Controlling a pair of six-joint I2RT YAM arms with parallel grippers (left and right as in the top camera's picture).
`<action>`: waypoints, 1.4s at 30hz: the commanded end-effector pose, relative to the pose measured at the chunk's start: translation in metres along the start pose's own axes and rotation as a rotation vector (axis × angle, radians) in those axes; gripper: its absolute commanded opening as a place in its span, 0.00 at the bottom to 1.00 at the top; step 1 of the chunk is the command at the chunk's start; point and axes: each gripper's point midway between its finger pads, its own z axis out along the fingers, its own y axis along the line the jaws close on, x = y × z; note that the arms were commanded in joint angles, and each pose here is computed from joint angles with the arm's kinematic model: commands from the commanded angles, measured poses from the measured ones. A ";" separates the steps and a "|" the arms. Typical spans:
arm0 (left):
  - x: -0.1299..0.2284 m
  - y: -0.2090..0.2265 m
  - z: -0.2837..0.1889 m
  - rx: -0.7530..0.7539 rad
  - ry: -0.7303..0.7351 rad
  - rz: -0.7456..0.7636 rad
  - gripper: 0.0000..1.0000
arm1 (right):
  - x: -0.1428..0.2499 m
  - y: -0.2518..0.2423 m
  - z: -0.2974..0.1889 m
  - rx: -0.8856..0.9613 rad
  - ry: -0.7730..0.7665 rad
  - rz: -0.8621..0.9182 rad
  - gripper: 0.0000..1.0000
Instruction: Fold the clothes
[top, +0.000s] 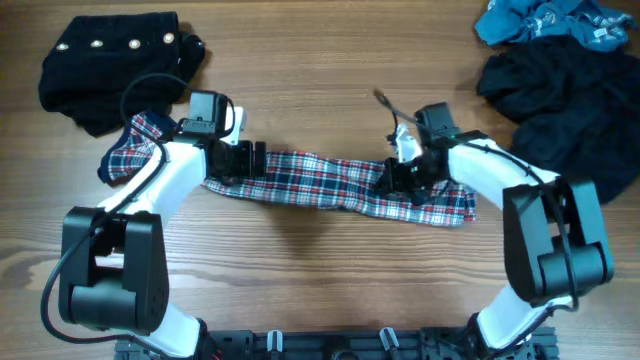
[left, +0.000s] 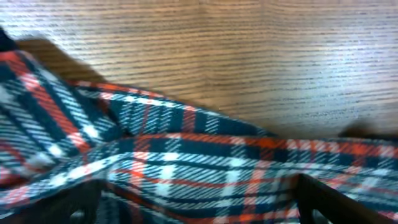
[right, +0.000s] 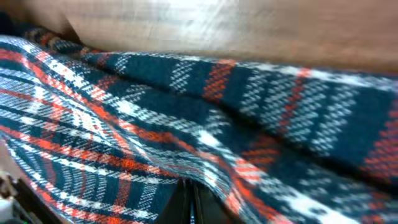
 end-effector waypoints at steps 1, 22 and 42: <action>0.002 0.014 0.005 -0.042 0.009 -0.022 1.00 | -0.011 -0.068 -0.005 0.198 -0.035 0.061 0.04; 0.005 0.087 -0.006 -0.213 0.004 -0.193 1.00 | -0.051 -0.070 -0.027 0.179 -0.142 0.013 0.04; -0.056 0.127 -0.072 -0.259 -0.129 -0.302 1.00 | -0.049 -0.070 -0.027 0.179 -0.136 0.024 0.04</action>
